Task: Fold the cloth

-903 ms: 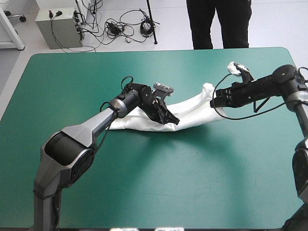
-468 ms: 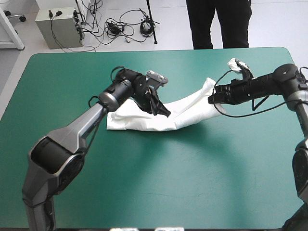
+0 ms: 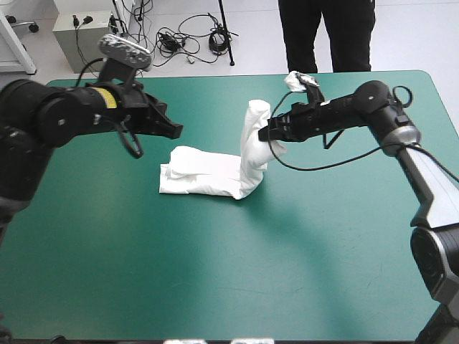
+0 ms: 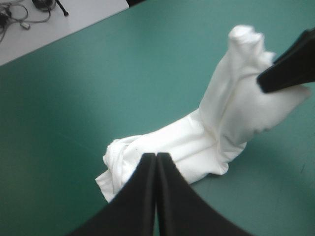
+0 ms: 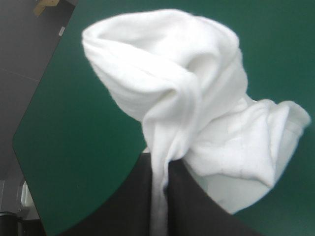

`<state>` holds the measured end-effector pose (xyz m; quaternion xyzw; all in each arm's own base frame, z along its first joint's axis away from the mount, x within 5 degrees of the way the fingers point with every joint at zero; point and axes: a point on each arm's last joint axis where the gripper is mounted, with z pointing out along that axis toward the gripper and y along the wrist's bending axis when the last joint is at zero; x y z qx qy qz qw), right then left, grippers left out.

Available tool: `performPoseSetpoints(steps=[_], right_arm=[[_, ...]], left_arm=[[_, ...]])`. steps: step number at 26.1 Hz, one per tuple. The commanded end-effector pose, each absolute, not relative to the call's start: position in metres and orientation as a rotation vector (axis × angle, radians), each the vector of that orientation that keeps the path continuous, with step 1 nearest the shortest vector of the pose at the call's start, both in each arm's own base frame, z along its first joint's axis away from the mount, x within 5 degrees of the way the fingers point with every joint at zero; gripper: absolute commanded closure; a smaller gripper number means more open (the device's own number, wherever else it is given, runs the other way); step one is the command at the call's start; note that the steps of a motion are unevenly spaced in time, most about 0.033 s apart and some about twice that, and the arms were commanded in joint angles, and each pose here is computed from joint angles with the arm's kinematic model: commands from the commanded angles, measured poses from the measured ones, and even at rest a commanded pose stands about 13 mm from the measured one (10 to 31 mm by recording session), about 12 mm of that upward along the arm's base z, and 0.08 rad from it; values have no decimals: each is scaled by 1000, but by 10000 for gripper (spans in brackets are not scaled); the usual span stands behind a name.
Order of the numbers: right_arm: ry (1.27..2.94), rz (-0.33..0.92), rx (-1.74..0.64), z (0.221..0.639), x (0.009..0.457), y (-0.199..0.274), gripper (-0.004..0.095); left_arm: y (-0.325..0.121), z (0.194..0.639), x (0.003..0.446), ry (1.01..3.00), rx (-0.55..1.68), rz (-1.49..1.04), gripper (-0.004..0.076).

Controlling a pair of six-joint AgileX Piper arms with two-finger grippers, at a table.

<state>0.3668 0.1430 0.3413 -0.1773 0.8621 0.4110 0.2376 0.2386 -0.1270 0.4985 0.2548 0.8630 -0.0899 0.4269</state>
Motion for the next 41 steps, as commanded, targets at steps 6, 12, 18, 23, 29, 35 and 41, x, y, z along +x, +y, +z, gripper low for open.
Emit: performPoseSetpoints(steps=[6, 12, 18, 23, 29, 35, 41], right_arm=[[2262, 1251, -556, 340, 381, 223, 925], [2211, 1375, -641, 330, 391, 273, 791], [2171, 1428, -748, 330, 392, 298, 406], [2165, 1447, -810, 337, 387, 297, 354], [2408, 1031, -799, 362, 382, 239, 354], [2415, 599, -576, 417, 368, 175, 354], [2577, 556, -397, 390, 344, 130, 354]], left_arm=[[-95, 544, 179, 1985, 569, -257, 733], [-93, 541, 179, 2015, 574, -236, 733], [-93, 533, 183, 2045, 576, -194, 733], [-93, 529, 185, 2057, 579, -189, 733], [-87, 534, 173, 2048, 578, -195, 733], [-78, 542, 156, 2006, 564, -207, 733], [-75, 546, 149, 1985, 553, -210, 731]])
